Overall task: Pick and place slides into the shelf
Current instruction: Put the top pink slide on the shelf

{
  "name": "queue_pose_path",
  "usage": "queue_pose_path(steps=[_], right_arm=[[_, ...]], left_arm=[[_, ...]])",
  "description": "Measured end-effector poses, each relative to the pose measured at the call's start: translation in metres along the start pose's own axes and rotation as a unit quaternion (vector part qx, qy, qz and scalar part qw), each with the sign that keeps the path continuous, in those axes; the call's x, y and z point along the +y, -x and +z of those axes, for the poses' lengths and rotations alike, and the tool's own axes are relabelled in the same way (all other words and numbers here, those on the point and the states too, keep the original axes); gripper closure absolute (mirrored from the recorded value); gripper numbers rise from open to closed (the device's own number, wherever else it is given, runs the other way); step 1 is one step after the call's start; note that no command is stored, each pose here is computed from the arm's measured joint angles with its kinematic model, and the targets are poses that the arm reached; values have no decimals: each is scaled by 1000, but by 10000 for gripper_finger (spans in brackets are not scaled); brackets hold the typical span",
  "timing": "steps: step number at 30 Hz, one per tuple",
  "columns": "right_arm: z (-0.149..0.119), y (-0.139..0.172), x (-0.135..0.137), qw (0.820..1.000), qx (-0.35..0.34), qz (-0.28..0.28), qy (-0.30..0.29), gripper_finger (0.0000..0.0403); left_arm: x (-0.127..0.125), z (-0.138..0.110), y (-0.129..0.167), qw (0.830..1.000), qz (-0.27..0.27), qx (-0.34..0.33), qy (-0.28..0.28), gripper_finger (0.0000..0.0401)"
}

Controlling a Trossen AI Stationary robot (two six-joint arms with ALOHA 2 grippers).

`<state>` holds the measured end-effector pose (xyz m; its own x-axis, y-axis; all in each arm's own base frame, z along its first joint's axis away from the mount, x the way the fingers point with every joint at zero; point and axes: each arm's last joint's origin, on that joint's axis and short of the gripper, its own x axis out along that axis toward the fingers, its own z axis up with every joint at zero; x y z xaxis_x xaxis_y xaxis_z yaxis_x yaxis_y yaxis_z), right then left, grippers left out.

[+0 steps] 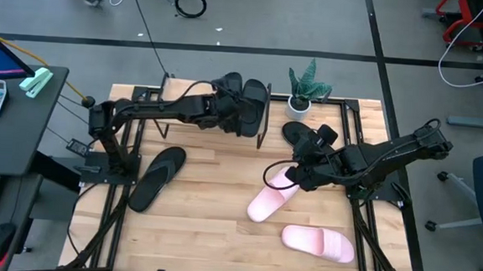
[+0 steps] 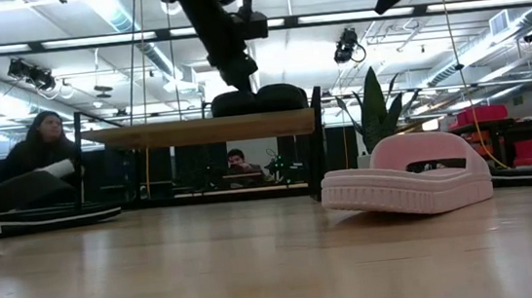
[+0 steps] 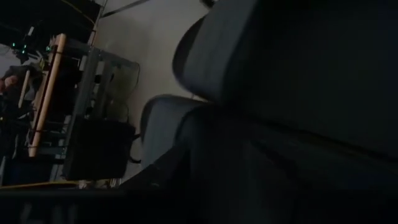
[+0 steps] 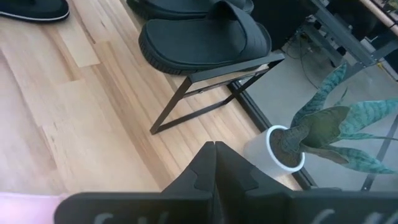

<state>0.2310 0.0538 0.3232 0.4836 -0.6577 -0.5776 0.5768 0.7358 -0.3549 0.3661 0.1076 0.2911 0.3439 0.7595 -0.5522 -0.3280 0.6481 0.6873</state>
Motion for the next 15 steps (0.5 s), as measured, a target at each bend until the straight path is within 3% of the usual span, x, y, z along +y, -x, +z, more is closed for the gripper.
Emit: queue_pose_path(steps=[6,9,12,15], right_arm=[[0,0,0,1000,2,2,-24,390],[0,0,0,1000,5,7,-24,391],[-2,1,2,999,17,26,-28,391],[-9,3,9,997,37,56,-37,390]], left_arm=[[-13,9,25,997,69,-7,-36,200],[-16,17,49,996,82,-32,-23,192],[-24,28,81,995,51,-82,39,193],[-37,39,115,988,-36,-137,68,203]])
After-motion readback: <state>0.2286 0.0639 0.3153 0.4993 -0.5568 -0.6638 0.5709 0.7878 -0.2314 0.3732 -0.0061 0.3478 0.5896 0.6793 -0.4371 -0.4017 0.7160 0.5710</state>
